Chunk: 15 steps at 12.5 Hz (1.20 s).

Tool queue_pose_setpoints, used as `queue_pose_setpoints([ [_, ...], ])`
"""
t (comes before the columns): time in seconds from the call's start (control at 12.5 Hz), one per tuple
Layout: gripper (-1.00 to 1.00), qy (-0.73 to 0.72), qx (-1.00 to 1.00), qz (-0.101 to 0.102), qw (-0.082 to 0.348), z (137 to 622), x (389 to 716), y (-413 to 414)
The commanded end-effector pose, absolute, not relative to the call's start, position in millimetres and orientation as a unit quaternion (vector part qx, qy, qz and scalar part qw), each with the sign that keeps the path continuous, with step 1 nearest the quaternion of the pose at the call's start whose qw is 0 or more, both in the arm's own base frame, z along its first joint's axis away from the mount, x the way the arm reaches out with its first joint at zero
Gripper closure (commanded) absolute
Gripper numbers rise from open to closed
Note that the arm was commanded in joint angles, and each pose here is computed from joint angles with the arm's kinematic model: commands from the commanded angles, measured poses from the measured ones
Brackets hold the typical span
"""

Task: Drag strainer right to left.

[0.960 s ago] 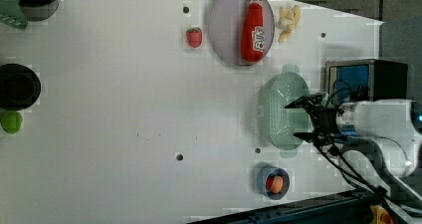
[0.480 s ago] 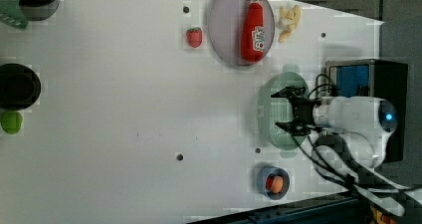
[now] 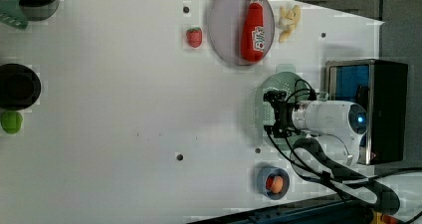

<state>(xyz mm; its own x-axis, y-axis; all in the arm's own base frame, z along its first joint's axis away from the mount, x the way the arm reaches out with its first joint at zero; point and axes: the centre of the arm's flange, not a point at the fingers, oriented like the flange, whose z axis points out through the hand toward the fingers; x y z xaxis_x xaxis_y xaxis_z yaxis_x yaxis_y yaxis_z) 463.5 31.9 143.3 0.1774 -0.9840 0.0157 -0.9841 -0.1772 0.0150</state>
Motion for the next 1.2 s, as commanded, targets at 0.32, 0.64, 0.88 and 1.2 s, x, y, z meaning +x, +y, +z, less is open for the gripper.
queue_pose_setpoints([
  [0.32,-1.0,-0.667,0.745,0.003,-0.002,157,465,80],
  [0.64,-1.0,-0.668,0.744,-0.001,0.003,154,462,109],
  [0.88,-1.0,-0.682,0.731,-0.01,0.017,154,462,136],
  [1.2,-1.0,-0.686,0.726,-0.015,0.029,155,468,172],
])
